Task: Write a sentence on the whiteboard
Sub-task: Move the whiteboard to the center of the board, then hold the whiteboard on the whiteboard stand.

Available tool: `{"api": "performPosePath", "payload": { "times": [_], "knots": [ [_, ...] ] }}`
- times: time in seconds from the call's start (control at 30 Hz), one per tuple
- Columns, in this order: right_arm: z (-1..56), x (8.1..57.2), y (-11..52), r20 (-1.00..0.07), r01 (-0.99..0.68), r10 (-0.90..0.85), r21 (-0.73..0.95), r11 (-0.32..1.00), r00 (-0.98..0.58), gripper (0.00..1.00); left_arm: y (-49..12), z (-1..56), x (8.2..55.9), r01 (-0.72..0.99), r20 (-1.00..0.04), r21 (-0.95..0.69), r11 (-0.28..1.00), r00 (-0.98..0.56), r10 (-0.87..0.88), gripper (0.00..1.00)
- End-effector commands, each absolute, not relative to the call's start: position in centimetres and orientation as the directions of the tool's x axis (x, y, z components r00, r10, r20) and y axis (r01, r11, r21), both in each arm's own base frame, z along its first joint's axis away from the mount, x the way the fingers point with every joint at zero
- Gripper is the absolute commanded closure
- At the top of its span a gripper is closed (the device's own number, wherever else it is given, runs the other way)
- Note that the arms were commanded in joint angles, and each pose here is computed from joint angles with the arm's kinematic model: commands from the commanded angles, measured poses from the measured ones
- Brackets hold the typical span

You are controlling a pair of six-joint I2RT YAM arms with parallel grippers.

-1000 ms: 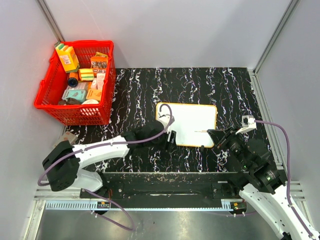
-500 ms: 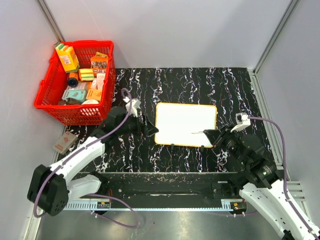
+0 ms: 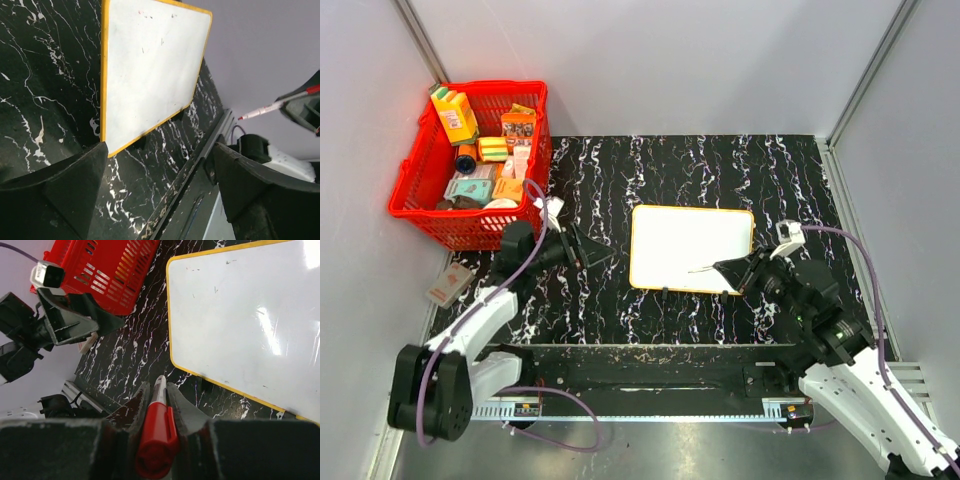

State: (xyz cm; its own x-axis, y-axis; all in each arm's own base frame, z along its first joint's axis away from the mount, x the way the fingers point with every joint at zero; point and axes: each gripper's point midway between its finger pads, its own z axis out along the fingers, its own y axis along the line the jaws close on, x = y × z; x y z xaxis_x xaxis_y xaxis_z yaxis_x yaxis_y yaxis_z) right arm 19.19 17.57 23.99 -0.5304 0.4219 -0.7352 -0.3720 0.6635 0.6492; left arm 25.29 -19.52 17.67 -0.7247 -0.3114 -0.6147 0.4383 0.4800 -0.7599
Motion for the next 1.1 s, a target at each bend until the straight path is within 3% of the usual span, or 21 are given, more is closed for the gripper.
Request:
{"api": "performPosePath", "payload": {
  "times": [0.0,0.27,0.43,0.5,0.53,0.6,0.63,0.7,0.87,1.07],
  "knots": [
    [25.1,18.1,17.0,-0.727,-0.383,0.457,0.670,0.636,-0.512,1.00,-19.9,19.9,26.5,0.510,-0.618,-0.783,0.357,-0.703,-0.351,0.09],
    [25.4,18.8,16.2,-0.759,-0.360,0.429,0.624,0.693,-0.490,1.00,-20.3,19.9,31.6,0.588,-0.693,-0.719,0.370,-0.647,-0.318,0.09],
    [25.3,20.3,16.9,-0.765,-0.345,0.410,0.607,0.716,-0.497,1.00,-21.7,20.7,33.5,0.698,-0.739,-0.672,0.246,-0.619,-0.266,0.15],
    [26.0,20.7,17.3,-0.764,-0.364,0.432,0.621,0.695,-0.479,1.00,-22.2,19.1,33.8,0.667,-0.690,-0.722,0.183,-0.680,-0.248,0.17],
    [26.1,20.9,17.7,-0.757,-0.367,0.441,0.631,0.683,-0.482,1.00,-22.4,19.9,34.2,0.718,-0.729,-0.679,0.152,-0.635,-0.254,0.19],
    [26.8,21.7,18.4,-0.756,-0.386,0.450,0.639,0.665,-0.474,1.00,-22.7,18.1,34.3,0.655,-0.654,-0.750,0.090,-0.715,-0.247,0.22],
    [27.0,22.1,18.7,-0.762,-0.393,0.444,0.632,0.668,-0.471,1.00,-22.9,19.4,34.3,0.728,-0.713,-0.684,0.052,-0.651,-0.260,0.24],
    [27.5,23.1,19.2,-0.770,-0.395,0.431,0.620,0.678,-0.471,1.00,-23.4,18.0,34.4,0.685,-0.664,-0.728,0.005,-0.705,-0.249,0.29],
    [29.1,24.4,19.7,-0.806,-0.422,0.398,0.575,0.701,-0.437,1.00,-25.1,16.6,34.3,0.705,-0.688,-0.709,-0.010,-0.695,-0.210,0.34],
    [29.9,24.5,19.3,-0.818,-0.424,0.404,0.563,0.710,-0.409,1.00,-24.3,16.8,35.1,0.699,-0.692,-0.711,0.070,-0.679,-0.247,0.34]
  ]
}}
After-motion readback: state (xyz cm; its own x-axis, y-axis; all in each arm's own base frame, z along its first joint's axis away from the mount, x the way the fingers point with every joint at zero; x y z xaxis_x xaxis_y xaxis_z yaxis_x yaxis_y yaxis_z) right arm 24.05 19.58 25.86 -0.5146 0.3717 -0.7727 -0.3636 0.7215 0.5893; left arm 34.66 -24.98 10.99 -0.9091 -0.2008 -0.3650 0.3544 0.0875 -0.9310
